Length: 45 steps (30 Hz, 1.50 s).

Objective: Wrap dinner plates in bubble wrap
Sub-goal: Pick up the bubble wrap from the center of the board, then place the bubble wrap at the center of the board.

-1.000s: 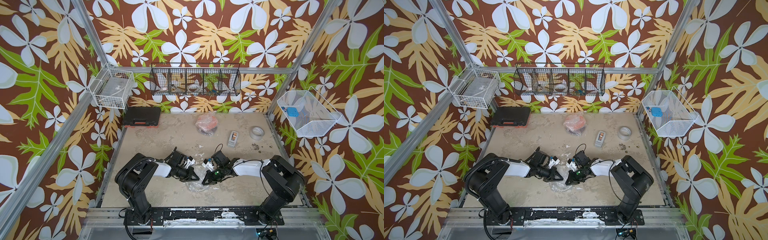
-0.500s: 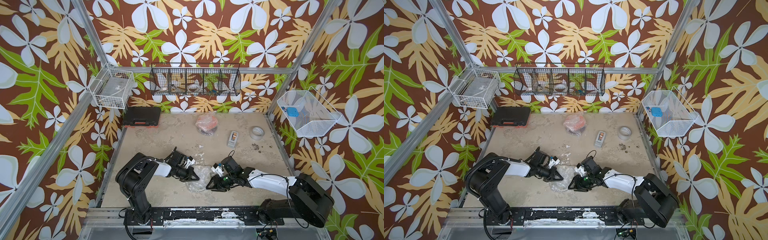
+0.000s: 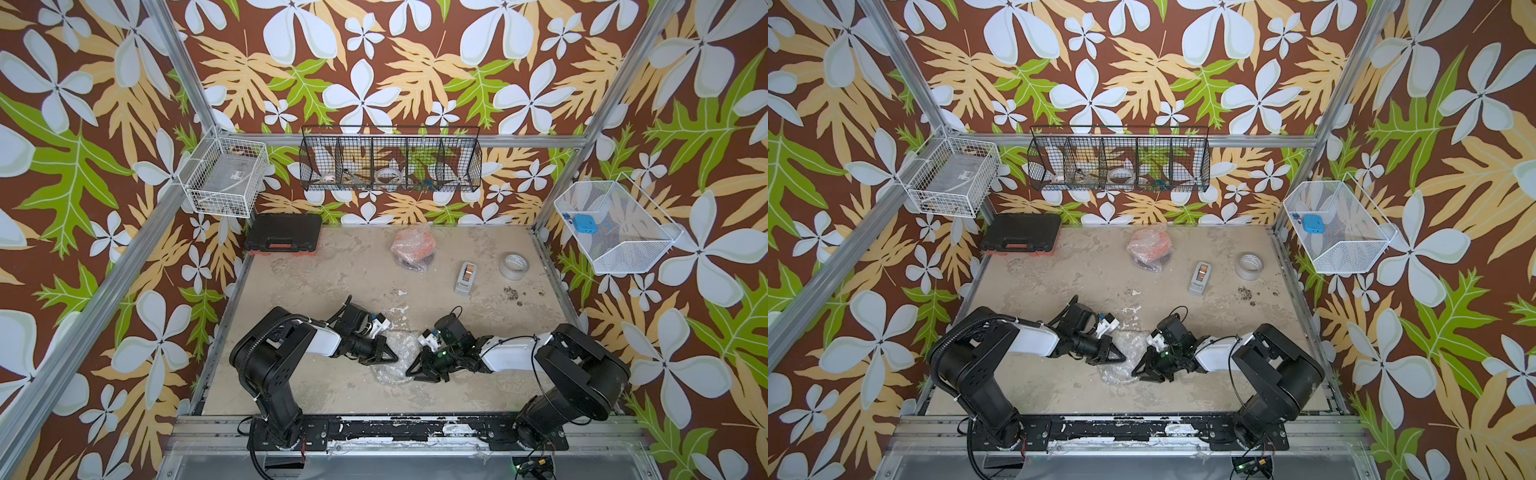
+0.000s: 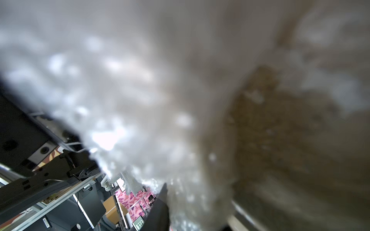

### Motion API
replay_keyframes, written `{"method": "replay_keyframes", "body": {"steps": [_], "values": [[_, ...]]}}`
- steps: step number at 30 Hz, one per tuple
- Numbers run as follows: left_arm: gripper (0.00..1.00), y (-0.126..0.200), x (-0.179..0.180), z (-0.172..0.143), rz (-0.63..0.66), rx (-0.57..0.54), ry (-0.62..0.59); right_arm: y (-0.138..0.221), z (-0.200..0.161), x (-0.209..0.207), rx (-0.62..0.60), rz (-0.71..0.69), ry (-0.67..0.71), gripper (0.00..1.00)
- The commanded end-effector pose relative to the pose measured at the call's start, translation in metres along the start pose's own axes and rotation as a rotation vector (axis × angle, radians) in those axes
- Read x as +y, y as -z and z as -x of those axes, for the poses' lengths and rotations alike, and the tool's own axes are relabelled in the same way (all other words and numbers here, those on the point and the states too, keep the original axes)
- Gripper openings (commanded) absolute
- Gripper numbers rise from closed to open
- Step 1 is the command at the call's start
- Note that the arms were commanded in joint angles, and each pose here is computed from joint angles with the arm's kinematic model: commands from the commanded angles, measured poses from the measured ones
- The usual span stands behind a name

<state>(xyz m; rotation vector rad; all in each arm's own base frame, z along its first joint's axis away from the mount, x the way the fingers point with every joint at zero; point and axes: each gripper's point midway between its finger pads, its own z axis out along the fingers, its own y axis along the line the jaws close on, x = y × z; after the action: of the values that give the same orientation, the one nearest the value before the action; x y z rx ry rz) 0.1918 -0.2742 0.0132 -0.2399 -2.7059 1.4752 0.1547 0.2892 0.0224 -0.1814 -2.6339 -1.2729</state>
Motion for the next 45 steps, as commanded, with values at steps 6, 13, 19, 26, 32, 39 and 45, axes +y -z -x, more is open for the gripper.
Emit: {"method": "replay_keyframes", "body": {"steps": [6,13,19,26,32,39,45], "values": [[0.00,0.009,0.024,-0.020,0.155,0.035,0.117,0.015,0.021,0.052,-0.091,0.079,0.111,0.00],[0.00,0.031,-0.029,0.011,0.123,-0.034,0.024,0.046,0.018,0.076,-0.133,0.075,0.159,0.00],[0.14,0.063,-0.061,0.060,0.177,-0.160,-0.060,0.070,0.054,0.053,-0.218,0.030,0.155,0.00],[0.52,0.115,-0.051,0.106,0.284,-0.328,-0.083,0.075,0.097,0.002,-0.241,-0.053,0.121,0.02],[1.00,0.158,0.000,0.132,0.432,-0.494,-0.032,0.120,0.139,-0.029,-0.394,-0.295,0.203,0.70],[1.00,0.233,0.055,0.165,0.592,-0.857,0.041,0.228,0.205,-0.064,-0.754,-0.557,0.196,1.00],[1.00,0.304,0.056,0.164,0.700,-1.241,0.007,0.311,0.237,-0.095,-1.098,-0.697,0.105,0.98]]}}
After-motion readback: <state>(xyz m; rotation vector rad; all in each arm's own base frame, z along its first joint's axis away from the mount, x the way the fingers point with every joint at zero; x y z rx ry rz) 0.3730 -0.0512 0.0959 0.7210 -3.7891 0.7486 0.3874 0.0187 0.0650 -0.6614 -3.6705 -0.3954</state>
